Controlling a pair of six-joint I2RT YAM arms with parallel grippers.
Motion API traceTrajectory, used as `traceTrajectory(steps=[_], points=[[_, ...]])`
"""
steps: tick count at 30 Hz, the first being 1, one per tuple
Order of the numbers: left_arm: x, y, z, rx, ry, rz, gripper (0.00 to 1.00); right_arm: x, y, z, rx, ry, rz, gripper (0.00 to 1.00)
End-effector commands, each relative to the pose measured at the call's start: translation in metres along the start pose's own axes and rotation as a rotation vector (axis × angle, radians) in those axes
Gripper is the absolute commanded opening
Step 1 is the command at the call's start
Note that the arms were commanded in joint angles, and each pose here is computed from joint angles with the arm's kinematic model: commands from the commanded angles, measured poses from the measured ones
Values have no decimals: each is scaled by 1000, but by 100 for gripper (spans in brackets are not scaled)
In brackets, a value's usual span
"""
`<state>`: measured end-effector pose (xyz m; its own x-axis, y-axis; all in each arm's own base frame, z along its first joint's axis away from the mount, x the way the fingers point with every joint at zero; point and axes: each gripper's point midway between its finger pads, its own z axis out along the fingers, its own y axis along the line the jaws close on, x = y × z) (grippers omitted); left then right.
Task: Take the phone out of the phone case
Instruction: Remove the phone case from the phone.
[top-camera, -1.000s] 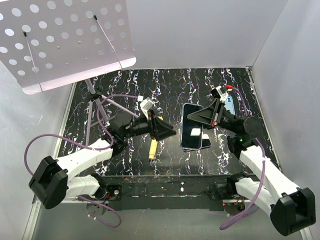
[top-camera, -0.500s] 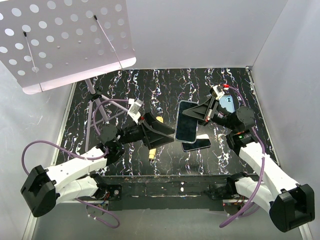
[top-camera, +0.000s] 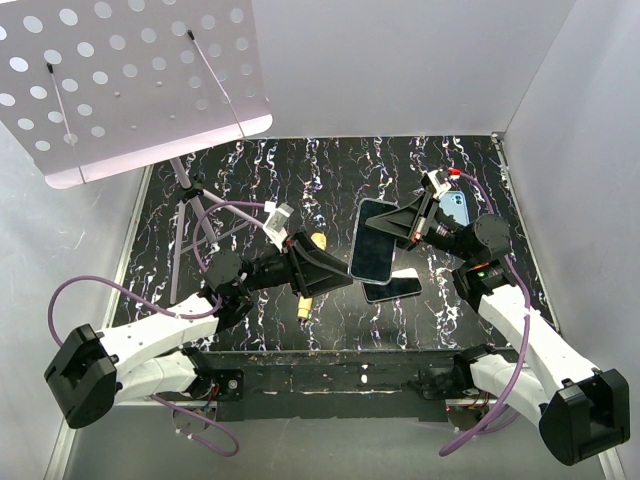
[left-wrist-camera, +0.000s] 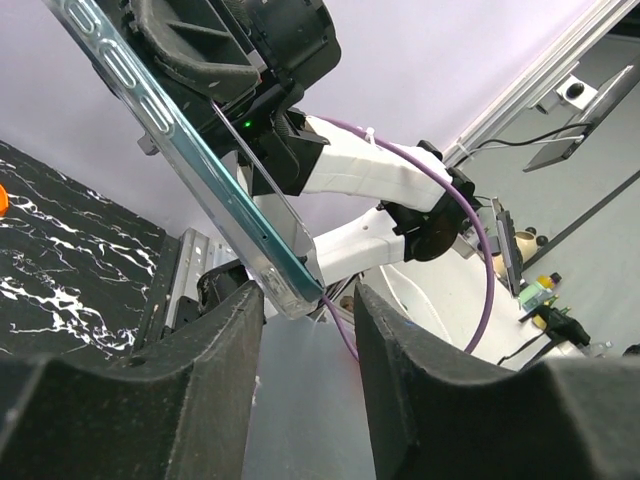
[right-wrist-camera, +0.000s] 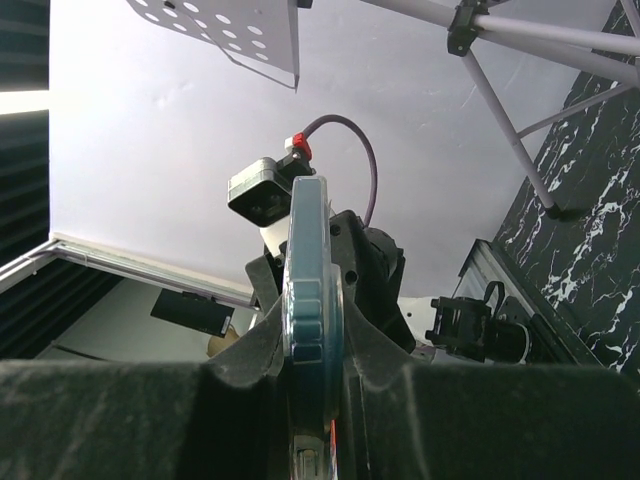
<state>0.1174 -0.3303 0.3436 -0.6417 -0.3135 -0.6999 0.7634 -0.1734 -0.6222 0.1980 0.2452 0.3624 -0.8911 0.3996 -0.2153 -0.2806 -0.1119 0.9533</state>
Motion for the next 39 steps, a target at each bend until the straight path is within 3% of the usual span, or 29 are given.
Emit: traceTrajectory(steps=[1,14,18,28,39], points=[[-2,-1,1,8,-10,28,37,-5,41,-1,-116,-35,-75,1],[-1,22,5,-99,-17,-19,13,2,45,-5,-151,-15,-62,1],[-6,29,4,-137,-62,-75,14,5,46,-7,-159,-13,-82,1],[-1,86,-4,-446,-101,-256,14,22,78,-6,-302,2,-191,1],[-4,116,-17,-589,-182,-260,12,29,88,0,-392,-17,-115,1]])
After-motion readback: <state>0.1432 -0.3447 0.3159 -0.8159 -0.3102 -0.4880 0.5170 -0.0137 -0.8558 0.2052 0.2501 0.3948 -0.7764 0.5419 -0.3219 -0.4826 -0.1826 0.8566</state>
